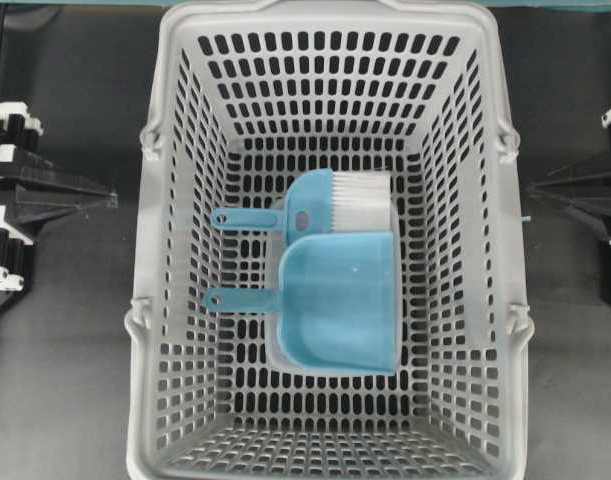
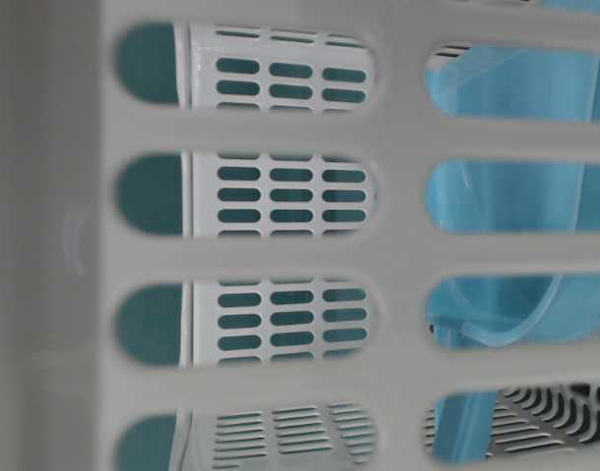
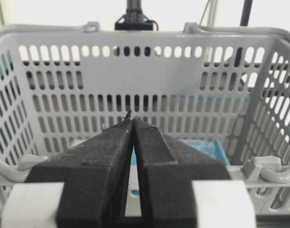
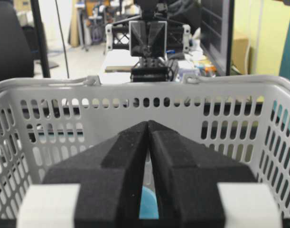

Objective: Pick up the dustpan from the shopping basket with the left arm.
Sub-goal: 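Move the left gripper over the basket toward the blue dustpan handle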

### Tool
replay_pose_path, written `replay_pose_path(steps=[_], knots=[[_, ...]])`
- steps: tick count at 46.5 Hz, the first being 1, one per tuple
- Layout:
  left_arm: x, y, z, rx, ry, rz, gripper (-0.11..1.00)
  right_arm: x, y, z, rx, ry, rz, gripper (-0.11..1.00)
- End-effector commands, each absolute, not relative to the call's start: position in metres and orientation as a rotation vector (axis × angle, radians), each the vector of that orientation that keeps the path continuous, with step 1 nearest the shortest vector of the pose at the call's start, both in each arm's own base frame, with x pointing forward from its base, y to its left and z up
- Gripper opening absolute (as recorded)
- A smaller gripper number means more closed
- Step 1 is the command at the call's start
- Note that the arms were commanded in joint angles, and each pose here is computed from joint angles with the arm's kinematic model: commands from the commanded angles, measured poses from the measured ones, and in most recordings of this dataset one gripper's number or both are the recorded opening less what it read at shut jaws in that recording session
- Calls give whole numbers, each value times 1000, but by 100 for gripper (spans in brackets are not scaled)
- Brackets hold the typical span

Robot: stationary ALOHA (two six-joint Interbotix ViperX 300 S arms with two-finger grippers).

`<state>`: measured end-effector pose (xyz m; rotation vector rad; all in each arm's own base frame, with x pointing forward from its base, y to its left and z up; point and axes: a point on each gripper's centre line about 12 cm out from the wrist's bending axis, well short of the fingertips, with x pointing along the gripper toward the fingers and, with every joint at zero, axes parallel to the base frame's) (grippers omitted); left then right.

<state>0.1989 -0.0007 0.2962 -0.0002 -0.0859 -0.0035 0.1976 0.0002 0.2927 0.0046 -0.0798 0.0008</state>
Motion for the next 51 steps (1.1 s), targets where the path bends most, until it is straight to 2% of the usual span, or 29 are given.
replay_pose_path(steps=[1, 5, 14, 21, 36, 38, 41, 47, 51], knots=[[203, -5, 335, 14, -127, -28, 6, 200, -1, 299, 18, -95, -5, 0], [212, -6, 349, 9, -49, -28, 0, 199, -1, 298, 48, -74, -7, 0], [241, -10, 362, 14, 239, -35, 0, 200, -1, 294, 90, 18, -6, 0], [275, -18, 361, 28, 445, -53, 0, 201, 0, 296, 100, 64, -5, 0], [330, -35, 346, 55, 759, -82, 0, 200, 9, 299, 96, 77, 39, 2], [336, -36, 344, 57, 805, -80, 0, 200, 11, 299, 97, 84, 50, 7], [343, -36, 340, 61, 864, -75, 0, 200, 13, 296, 104, 111, 61, 23], [356, -37, 335, 65, 971, -70, 1, 199, 16, 293, 142, 167, 69, 63], [364, -38, 327, 63, 1034, -61, 12, 198, 18, 291, 153, 180, 75, 80]])
